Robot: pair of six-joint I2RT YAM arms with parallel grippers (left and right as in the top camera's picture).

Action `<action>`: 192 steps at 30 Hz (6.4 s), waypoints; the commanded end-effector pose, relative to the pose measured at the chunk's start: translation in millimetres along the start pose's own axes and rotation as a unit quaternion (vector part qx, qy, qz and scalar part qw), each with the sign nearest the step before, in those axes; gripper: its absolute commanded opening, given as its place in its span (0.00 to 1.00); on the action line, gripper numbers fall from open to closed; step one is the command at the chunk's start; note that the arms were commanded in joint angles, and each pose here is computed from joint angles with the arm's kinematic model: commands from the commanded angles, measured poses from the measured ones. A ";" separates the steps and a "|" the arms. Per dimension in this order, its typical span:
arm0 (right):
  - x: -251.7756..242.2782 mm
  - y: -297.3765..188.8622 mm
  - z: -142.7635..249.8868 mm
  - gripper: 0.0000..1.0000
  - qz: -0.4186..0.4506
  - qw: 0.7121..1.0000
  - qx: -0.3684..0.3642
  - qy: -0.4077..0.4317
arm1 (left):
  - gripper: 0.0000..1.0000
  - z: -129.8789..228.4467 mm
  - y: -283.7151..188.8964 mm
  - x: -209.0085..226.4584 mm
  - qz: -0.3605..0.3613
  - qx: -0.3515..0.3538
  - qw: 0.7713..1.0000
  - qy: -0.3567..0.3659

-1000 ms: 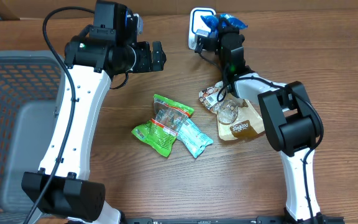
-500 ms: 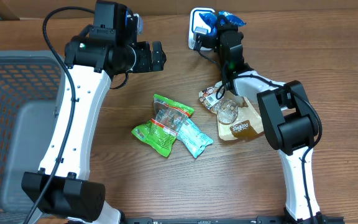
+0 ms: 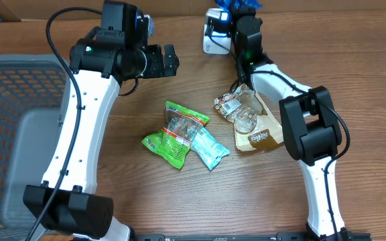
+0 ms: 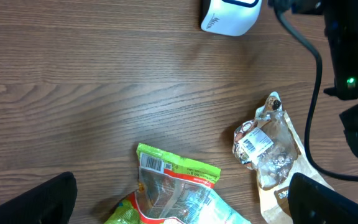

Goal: Scan the item barcode
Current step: 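Hold the Oreo packet barcode in front of the scanner, then move the Oreo packet right and drop it on the table's right side, then move the right gripper to the pile and grasp the dried mushroom bag, then lift the mushroom bag with the right gripper and raise it upright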

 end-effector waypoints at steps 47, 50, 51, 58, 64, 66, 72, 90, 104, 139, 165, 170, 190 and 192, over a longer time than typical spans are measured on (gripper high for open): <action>-158.5 -100.5 11.5 0.04 -0.056 0.960 0.145 0.233 | 1.00 -4.8 -5.4 -1.1 -0.002 -0.011 1.000 0.016; -154.9 -150.5 23.5 0.04 -0.124 0.911 0.200 0.339 | 0.99 -4.8 -5.4 -1.1 -0.002 -0.011 1.000 0.016; -146.9 -166.0 28.2 0.04 -0.154 0.886 0.219 0.378 | 0.99 -4.8 -5.4 -1.1 -0.002 -0.011 1.000 0.016; -68.8 -249.1 79.7 0.04 -0.389 0.633 0.357 0.566 | 1.00 -4.8 -5.5 -0.9 -0.002 -0.011 1.000 0.015; -21.4 -272.9 195.8 0.04 -0.367 0.498 0.441 0.650 | 1.00 -4.8 -5.4 -1.1 -0.002 -0.011 1.000 0.016; -6.7 -283.3 233.9 0.04 -0.332 0.453 0.462 0.687 | 0.99 -4.8 -5.4 -1.1 -0.002 -0.011 1.000 0.016; 29.2 -314.0 311.5 0.05 -0.254 0.369 0.465 0.764 | 1.00 -4.8 -5.5 -0.9 -0.002 -0.011 1.000 0.015; -40.4 -263.6 225.8 1.00 -0.366 0.378 0.280 0.803 | 1.00 -4.8 -5.6 -1.1 -0.002 -0.011 1.000 0.016; 85.5 -228.1 78.6 0.99 -0.488 0.580 0.335 0.560 | 1.00 -4.8 -5.4 -1.1 -0.002 -0.011 1.000 0.016; 155.8 -305.3 45.0 0.61 -0.658 0.334 0.318 0.595 | 1.00 -4.8 -5.4 -1.0 -0.002 -0.011 1.000 0.016; 189.9 -287.3 31.6 0.04 -0.478 0.230 0.502 0.683 | 1.00 -4.8 -5.4 -1.0 -0.002 -0.011 1.000 0.016; 174.6 -279.4 26.6 0.04 -0.491 0.246 0.469 0.692 | 1.00 -4.8 -5.4 -1.1 -0.002 -0.011 1.000 0.016; 99.7 -268.5 80.4 0.96 -0.376 0.457 0.459 0.663 | 1.00 -4.8 -5.4 -1.1 -0.002 -0.011 1.000 0.016; 101.8 -263.1 77.4 0.97 -0.377 0.452 0.450 0.671 | 1.00 -4.8 -5.4 -1.1 -0.002 -0.011 1.000 0.016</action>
Point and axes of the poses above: each gripper's point midway between its finger pads, its own y axis out along the fingers, its own x axis along the line the jaws close on, z = x × y, the point moved 2 cm from there along -y, back along the fingers, and after that the axes turned 3 degrees about y, right-handed, at the moved point
